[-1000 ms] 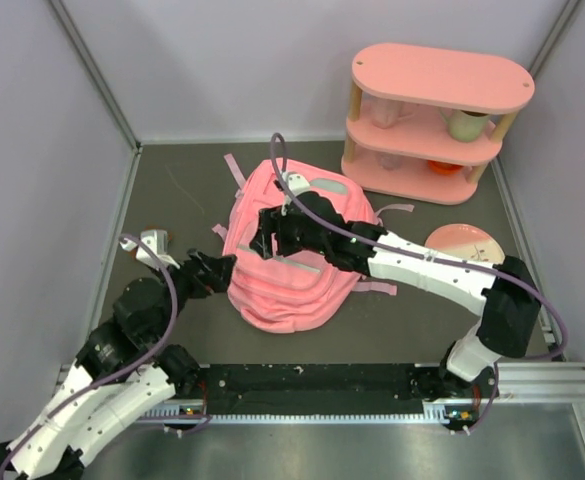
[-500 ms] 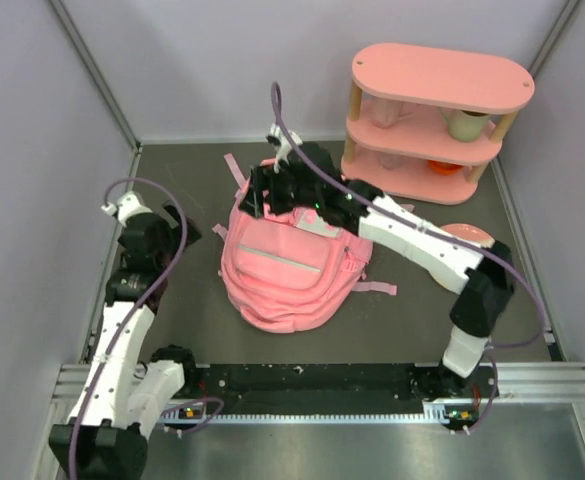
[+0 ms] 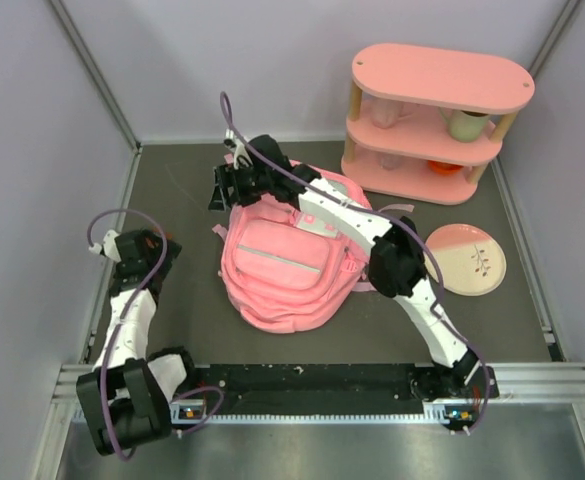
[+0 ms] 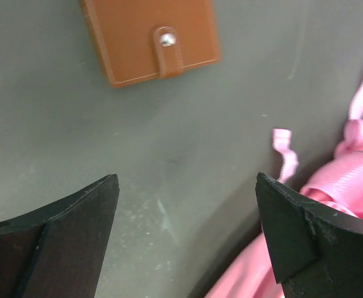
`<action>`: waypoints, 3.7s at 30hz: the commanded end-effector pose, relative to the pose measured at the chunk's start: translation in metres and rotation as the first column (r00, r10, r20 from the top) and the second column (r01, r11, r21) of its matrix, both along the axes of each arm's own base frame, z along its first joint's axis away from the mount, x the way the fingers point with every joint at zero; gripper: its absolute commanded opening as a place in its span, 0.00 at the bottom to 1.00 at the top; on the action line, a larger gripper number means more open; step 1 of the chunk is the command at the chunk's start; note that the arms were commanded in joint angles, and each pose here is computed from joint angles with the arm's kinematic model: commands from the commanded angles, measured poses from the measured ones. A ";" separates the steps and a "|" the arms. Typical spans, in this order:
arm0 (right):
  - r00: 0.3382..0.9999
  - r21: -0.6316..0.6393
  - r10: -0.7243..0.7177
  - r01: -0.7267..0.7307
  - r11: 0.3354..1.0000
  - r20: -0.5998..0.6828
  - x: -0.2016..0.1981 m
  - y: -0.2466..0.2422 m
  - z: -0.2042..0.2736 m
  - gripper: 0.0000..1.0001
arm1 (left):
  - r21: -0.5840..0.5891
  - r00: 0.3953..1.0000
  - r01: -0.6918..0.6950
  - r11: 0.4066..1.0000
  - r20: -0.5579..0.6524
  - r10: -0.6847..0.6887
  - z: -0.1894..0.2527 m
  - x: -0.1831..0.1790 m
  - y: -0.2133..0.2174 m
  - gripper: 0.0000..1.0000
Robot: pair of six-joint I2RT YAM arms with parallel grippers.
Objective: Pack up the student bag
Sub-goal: Unzip the student bag at the center of the board, then pick up the personal item from the center of the board.
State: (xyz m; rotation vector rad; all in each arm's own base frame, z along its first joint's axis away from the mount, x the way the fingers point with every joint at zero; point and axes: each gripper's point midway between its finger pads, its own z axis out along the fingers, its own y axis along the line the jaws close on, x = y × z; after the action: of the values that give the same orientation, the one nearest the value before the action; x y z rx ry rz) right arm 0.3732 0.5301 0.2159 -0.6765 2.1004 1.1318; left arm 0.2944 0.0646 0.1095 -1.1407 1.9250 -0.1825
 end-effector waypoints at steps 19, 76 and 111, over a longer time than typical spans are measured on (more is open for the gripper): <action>0.990 0.035 0.133 -0.132 0.991 -0.044 -0.011 -0.015 -0.008 0.74 | 0.032 0.996 -0.083 0.996 0.046 0.082 -0.015 0.055 0.088 0.97; 0.987 0.214 -0.016 0.051 0.976 -0.162 -0.053 -0.144 0.040 0.72 | -0.019 0.784 0.514 0.858 0.417 -0.460 0.110 0.061 -0.027 0.00; 0.975 0.609 0.145 -0.015 0.793 -0.165 -0.104 -0.170 0.085 0.96 | 0.136 0.055 0.962 0.235 0.751 -0.658 0.232 -0.041 -0.243 0.00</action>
State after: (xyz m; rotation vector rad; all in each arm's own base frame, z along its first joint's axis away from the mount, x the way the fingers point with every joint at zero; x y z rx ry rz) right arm 0.2706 0.3611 0.2775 -0.3112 1.8454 1.7955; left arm 0.2638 -0.1669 0.3273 0.0864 1.6400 -1.5099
